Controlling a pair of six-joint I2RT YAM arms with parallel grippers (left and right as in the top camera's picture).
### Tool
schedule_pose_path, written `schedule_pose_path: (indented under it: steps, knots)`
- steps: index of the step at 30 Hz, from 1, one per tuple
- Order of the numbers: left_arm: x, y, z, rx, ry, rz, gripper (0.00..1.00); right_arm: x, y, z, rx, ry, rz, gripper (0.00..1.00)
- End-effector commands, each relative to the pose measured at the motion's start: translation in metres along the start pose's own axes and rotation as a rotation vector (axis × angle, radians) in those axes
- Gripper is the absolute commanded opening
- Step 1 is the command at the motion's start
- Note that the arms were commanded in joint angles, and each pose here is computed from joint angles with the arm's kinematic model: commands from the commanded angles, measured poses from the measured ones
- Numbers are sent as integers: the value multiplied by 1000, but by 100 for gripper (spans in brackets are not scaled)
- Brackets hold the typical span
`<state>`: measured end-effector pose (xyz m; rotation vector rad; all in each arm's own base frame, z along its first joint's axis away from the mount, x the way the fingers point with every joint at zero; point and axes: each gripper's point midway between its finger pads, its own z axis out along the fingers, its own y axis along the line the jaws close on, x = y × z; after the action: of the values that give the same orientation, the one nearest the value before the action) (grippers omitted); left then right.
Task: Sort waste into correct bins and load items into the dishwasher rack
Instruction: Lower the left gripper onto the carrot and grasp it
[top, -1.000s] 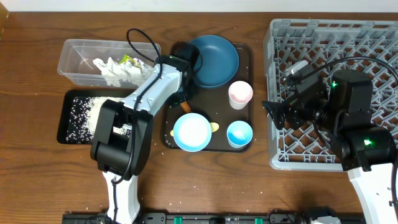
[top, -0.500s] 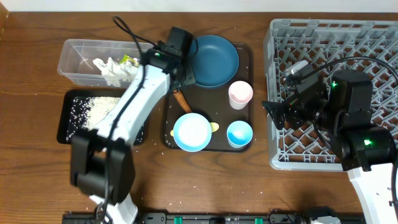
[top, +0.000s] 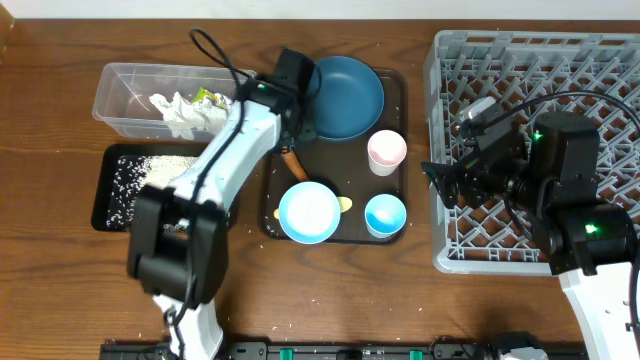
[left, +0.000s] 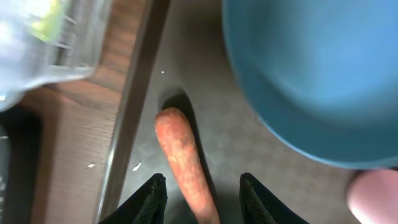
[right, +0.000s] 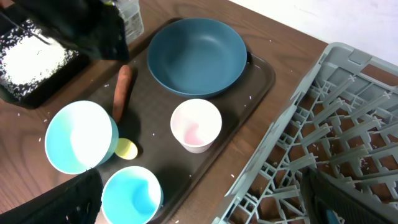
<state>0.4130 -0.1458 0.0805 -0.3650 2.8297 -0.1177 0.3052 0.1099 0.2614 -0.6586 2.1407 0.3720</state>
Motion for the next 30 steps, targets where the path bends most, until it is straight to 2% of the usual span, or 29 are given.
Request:
schedule_pose_path:
  steps: [1, 12, 27, 28, 30]
  knots:
    - [14, 8, 30, -55, 57, -8, 41, -9, -4, -5, 12, -24, 8, 99]
    - [28, 15, 63, -104, 125, -3, 41, -9, -4, -5, 11, -24, 7, 99]
    - [30, 11, 69, -89, 133, 0, 41, -9, -4, -5, 11, -23, 8, 99]
    - [30, 11, 69, -88, 132, 0, 40, -9, -4, -5, 11, -23, 8, 99]
    - [30, 11, 69, -87, 132, 0, 28, -9, -4, -5, 11, -23, 8, 99]
